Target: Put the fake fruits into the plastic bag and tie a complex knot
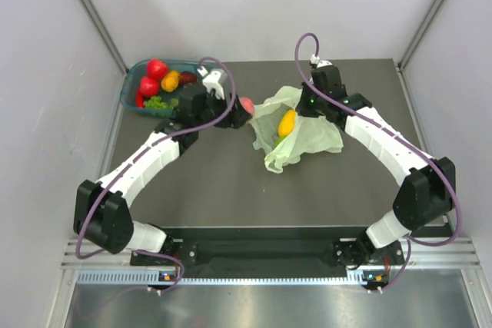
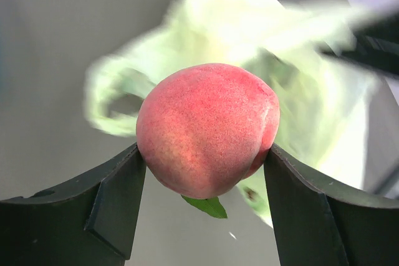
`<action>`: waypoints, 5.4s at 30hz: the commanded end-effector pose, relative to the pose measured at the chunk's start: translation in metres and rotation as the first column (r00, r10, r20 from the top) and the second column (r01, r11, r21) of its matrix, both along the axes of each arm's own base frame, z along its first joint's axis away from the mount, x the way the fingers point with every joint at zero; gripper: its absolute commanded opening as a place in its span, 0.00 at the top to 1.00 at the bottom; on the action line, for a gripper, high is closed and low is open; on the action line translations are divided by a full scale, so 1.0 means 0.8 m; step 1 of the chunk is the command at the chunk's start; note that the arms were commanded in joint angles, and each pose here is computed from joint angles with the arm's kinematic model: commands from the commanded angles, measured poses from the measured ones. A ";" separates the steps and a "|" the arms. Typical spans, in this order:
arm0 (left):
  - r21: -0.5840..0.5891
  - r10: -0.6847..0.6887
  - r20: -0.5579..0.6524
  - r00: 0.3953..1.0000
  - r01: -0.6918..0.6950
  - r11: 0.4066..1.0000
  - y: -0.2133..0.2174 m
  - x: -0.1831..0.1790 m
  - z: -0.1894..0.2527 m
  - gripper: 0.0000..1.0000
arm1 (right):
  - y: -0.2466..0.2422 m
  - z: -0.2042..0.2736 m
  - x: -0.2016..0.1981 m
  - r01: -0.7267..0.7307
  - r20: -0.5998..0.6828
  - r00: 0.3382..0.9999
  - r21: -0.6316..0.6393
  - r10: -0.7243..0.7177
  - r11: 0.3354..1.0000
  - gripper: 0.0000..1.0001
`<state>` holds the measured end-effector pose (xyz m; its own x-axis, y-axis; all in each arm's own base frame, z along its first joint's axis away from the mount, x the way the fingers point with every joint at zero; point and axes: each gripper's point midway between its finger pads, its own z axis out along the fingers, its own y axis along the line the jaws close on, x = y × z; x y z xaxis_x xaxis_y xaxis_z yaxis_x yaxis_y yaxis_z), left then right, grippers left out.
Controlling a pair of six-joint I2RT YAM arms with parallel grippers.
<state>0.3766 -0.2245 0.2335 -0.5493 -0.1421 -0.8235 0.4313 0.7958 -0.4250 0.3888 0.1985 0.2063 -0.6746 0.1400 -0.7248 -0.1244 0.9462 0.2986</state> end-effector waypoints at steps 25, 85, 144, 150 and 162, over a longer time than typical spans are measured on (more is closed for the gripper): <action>0.028 -0.127 0.060 0.990 0.125 0.992 -0.188 0.094 -0.094 0.52 | -0.004 0.038 0.010 0.010 0.070 0.997 0.041 -0.013 0.999 1.00; 0.272 0.591 -0.015 0.806 -0.566 0.778 0.240 0.285 -0.090 0.02 | -0.005 0.031 0.015 0.000 0.069 0.998 0.050 -0.003 0.999 1.00; -0.126 -0.021 0.111 0.994 0.035 0.991 -0.117 0.041 -0.049 0.51 | 0.010 0.049 -0.001 -0.077 0.077 0.995 0.091 0.070 0.993 1.00; -0.127 -0.062 0.075 0.995 0.072 0.989 -0.180 0.085 -0.090 0.53 | -0.003 0.043 0.000 -0.039 0.072 0.997 0.052 0.035 0.998 1.00; -0.249 -0.006 0.130 0.992 0.038 0.968 -0.241 0.159 -0.109 0.27 | -0.027 0.021 0.010 0.049 0.086 0.995 0.011 -0.050 0.999 1.00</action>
